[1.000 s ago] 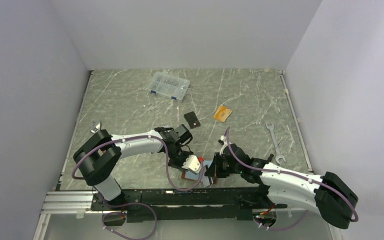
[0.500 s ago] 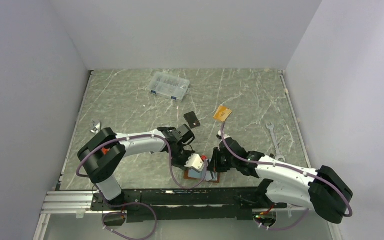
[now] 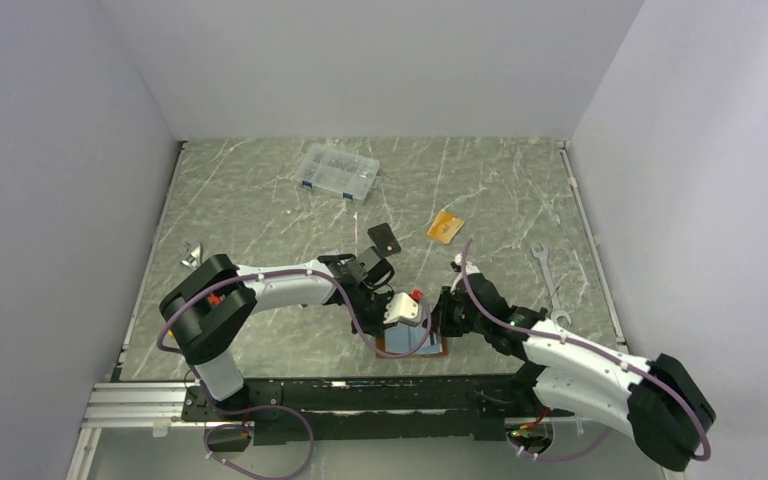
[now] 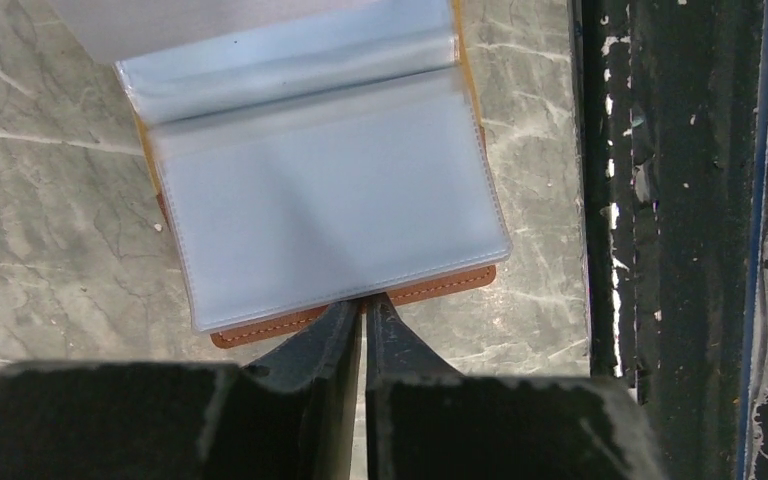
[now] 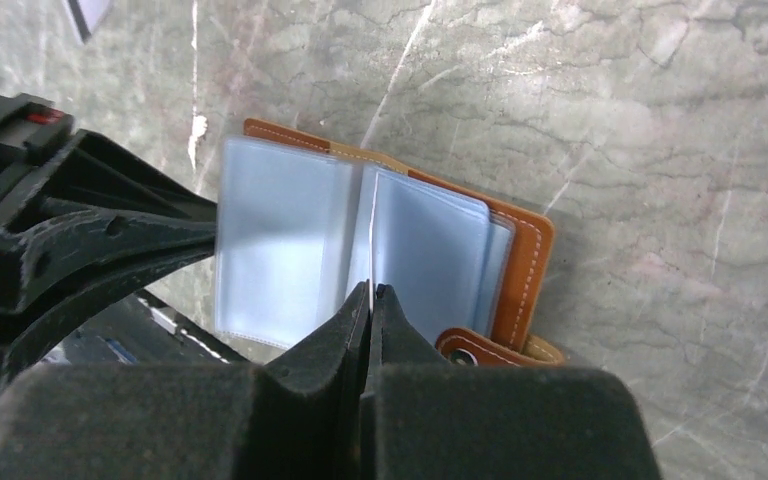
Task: Put the credit cards into the card holder
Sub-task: Insert the credit card into the card holder.
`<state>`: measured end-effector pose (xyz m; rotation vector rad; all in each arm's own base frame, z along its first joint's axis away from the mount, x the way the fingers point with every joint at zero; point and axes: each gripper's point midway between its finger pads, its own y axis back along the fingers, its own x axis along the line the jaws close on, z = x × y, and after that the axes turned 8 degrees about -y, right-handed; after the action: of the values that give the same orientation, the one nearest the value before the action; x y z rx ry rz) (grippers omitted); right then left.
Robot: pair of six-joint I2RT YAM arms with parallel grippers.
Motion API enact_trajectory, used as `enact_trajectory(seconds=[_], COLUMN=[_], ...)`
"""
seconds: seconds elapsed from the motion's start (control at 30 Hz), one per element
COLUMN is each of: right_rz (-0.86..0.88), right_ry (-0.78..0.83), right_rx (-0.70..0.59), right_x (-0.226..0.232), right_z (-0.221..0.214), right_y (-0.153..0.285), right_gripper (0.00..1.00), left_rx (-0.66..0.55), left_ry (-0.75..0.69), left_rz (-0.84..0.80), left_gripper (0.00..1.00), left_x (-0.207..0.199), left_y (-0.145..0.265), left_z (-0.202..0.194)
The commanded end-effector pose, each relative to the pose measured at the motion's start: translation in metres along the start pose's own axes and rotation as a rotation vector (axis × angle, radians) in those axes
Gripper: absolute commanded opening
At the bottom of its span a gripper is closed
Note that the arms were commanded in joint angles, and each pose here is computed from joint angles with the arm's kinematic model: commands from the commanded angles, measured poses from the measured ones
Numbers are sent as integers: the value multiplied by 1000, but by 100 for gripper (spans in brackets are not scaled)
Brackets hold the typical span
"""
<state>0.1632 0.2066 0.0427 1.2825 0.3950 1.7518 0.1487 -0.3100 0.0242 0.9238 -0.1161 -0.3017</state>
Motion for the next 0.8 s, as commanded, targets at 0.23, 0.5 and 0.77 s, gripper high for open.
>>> enact_trajectory(seconds=[0.23, 0.5, 0.77], right_rz=[250, 225, 201], right_ry=[-133, -149, -158], right_rx=[-90, -107, -88], right_x=[38, 31, 22], right_z=[11, 9, 0], right_y=[-4, -9, -14], right_gripper=[0, 0, 0], left_rx=[7, 14, 40], left_ry=[22, -151, -387], left_rz=[41, 141, 104], left_gripper=[9, 9, 5], left_x=[-7, 11, 24], left_y=[18, 52, 58], left_z=[2, 19, 46])
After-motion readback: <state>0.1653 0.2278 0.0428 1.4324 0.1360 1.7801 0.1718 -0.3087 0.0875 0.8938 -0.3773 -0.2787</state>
